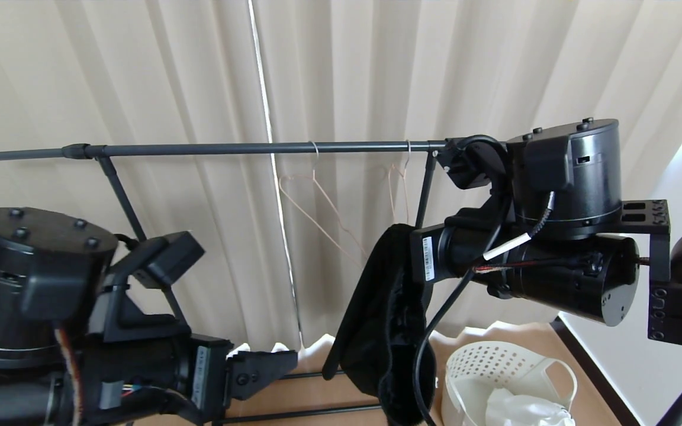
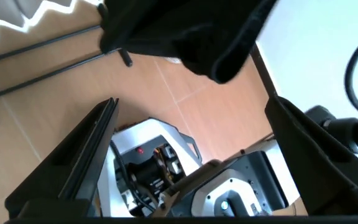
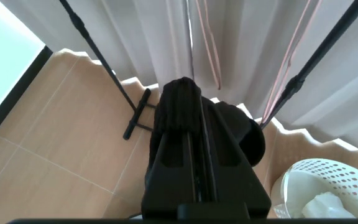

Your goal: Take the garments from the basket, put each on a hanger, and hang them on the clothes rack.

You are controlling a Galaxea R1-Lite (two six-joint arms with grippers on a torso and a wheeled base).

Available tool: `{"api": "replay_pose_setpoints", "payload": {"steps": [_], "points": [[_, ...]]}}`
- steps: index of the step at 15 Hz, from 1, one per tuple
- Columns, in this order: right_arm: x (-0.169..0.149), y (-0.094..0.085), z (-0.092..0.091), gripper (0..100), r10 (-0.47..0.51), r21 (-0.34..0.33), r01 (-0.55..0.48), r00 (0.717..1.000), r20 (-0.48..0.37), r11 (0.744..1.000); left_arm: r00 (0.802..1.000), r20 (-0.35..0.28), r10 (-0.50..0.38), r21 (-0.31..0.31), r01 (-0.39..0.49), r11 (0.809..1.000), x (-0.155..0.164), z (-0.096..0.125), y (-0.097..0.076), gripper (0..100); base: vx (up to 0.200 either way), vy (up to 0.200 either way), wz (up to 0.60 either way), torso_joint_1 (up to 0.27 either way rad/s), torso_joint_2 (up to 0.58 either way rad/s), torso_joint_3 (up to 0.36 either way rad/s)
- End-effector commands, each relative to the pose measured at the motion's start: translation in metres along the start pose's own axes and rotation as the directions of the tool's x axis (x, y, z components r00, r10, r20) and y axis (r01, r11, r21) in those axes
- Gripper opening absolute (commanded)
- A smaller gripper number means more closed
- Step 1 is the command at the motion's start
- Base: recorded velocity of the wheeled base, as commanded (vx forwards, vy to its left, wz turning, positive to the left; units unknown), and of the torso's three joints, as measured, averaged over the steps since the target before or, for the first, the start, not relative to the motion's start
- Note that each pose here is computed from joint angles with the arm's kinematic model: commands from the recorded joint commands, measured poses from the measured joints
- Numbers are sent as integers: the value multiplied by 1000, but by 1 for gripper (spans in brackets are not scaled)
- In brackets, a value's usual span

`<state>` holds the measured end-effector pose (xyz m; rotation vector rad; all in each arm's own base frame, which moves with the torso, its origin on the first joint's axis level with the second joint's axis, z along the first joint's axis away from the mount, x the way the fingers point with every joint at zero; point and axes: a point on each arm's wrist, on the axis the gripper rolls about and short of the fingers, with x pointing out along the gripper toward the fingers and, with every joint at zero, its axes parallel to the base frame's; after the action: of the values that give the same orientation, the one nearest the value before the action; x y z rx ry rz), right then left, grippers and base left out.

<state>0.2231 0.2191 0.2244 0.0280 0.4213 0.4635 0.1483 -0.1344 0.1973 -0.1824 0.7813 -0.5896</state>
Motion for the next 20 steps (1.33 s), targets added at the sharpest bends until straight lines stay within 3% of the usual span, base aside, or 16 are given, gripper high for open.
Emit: {"api": "replay_pose_setpoints", "payload": {"steps": [1,6,12,15,18,20], "points": [[0,4,-2,0,11,-5,-11,1000,-5,1000,996,-84,-26,35,29,999,40,-5,-17,100,0,0,0,0,0,0],[-1,10,-5,0,29,-15,-29,999,-14,999,998,-37,41,44,-39,998,88,-1,-40,100,0,0,0,0,0,0],[-8,16,-9,0,54,-32,-55,998,-22,998,999,4,45,-65,-45,997,109,18,-52,100,0,0,0,0,0,0],[-19,11,-13,0,60,-59,-61,998,-24,996,981,32,191,-105,-186,977,130,18,-42,100,0,0,0,0,0,0],[-26,7,-16,0,62,-116,-65,998,-29,991,970,45,241,-136,-233,963,130,22,-30,100,0,0,0,0,0,0],[-31,4,-16,0,59,-142,-62,998,-24,988,951,47,305,-155,-294,943,129,19,-17,100,0,0,0,0,0,0]]}}
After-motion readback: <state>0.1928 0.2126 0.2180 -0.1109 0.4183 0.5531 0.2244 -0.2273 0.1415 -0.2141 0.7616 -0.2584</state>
